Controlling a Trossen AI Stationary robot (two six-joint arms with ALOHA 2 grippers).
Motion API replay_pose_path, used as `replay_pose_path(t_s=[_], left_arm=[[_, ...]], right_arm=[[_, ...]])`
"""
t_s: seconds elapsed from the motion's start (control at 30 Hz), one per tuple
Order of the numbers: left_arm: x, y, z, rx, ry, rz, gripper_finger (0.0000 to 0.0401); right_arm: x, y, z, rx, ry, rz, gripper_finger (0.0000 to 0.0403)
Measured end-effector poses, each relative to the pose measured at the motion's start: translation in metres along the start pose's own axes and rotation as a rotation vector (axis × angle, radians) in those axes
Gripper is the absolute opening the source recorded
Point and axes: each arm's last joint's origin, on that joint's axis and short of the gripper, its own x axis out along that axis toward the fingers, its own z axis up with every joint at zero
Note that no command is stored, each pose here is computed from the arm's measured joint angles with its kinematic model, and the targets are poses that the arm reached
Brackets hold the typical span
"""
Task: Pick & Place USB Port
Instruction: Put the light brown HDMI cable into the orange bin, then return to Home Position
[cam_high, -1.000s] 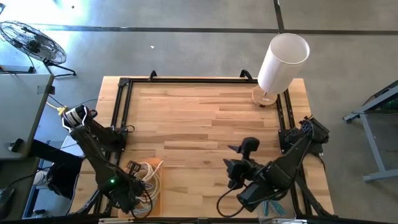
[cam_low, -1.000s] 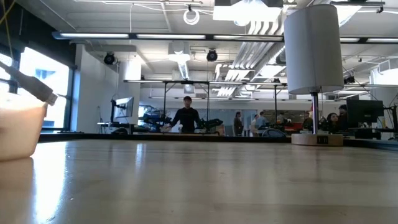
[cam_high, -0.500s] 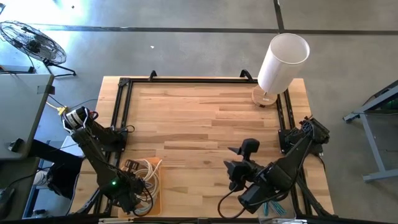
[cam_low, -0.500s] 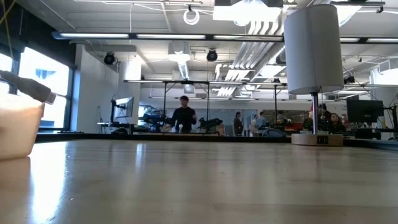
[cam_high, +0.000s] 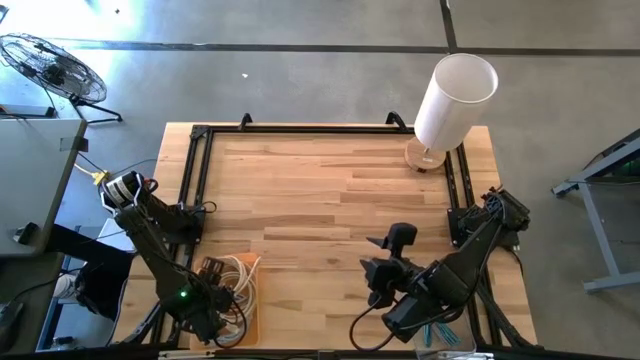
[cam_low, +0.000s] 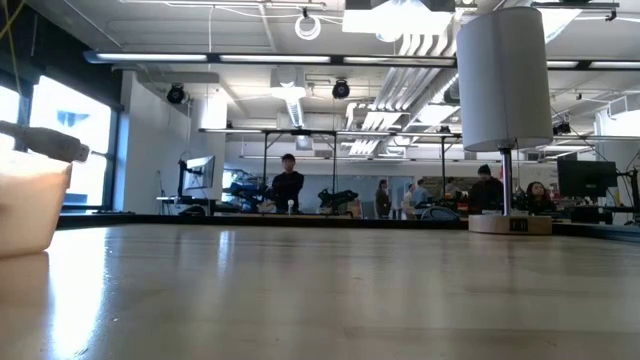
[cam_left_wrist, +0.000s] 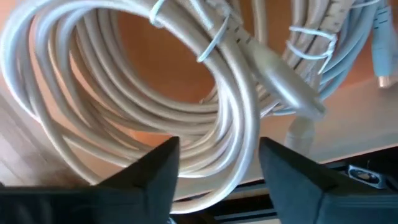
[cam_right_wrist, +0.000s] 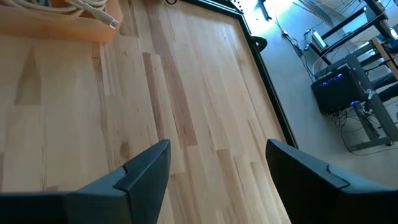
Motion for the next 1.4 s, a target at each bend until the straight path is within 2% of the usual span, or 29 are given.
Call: replay_pose_path(t_s=[0.23, 0.37, 0.47, 0.57, 0.73, 0.9, 1.0, 1.1, 1.17, 1.2, 1.27, 1.3, 1.4], left_arm=[[-0.008, 0.0, -0.003, 0.031, 0.037, -0.054, 0.029], [-0.035, 0.001, -0.003, 0.03, -0.024, 0.031, 0.0307], [-0.064, 0.003, 0.0, 0.03, -0.145, 0.11, 0.031], [-0.092, 0.005, 0.005, 0.059, -0.336, 0.224, 0.031], [-0.128, 0.008, 0.014, 0.133, -0.677, 0.512, 0.031], [-0.135, 0.011, 0.022, 0.139, -0.827, 0.762, 0.031], [-0.133, 0.018, 0.028, 0.092, -0.84, 0.809, 0.031], [-0.133, 0.026, 0.033, 0.079, -0.813, 0.821, 0.031], [-0.132, 0.032, 0.039, 0.093, -0.779, 0.802, 0.0304], [-0.132, 0.035, 0.042, 0.101, -0.762, 0.792, 0.0297], [-0.133, 0.041, 0.048, 0.131, -0.733, 0.784, 0.0273], [-0.134, 0.044, 0.052, 0.148, -0.728, 0.78, 0.0256], [-0.136, 0.052, 0.065, 0.206, -0.727, 0.732, 0.0184]], right_arm=[[0.0, 0.0, 0.0, -0.015, 0.013, 0.015, 0.0256], [0.002, 0.0, 0.0, -0.027, 0.045, 0.043, 0.0256], [0.004, -0.001, 0.0, -0.02, 0.063, 0.055, 0.0256], [0.006, -0.001, 0.0, -0.029, 0.095, 0.084, 0.0256], [0.011, -0.002, 0.0, -0.041, 0.194, 0.186, 0.0241], [0.01, 0.0, -0.001, -0.041, 0.229, 0.231, 0.0194], [0.008, 0.001, -0.002, -0.043, 0.232, 0.243, 0.0138], [0.004, 0.003, -0.003, -0.052, 0.21, 0.236, 0.0064], [0.001, 0.005, -0.004, -0.066, 0.192, 0.224, 0.002], [-0.001, 0.005, -0.005, -0.081, 0.157, 0.186, 0.0011], [-0.007, 0.004, -0.006, -0.078, 0.056, 0.067, 0.0025], [-0.009, 0.004, -0.007, -0.079, 0.036, 0.044, 0.0036], [-0.012, 0.0, -0.007, -0.036, 0.03, 0.049, 0.0061]])
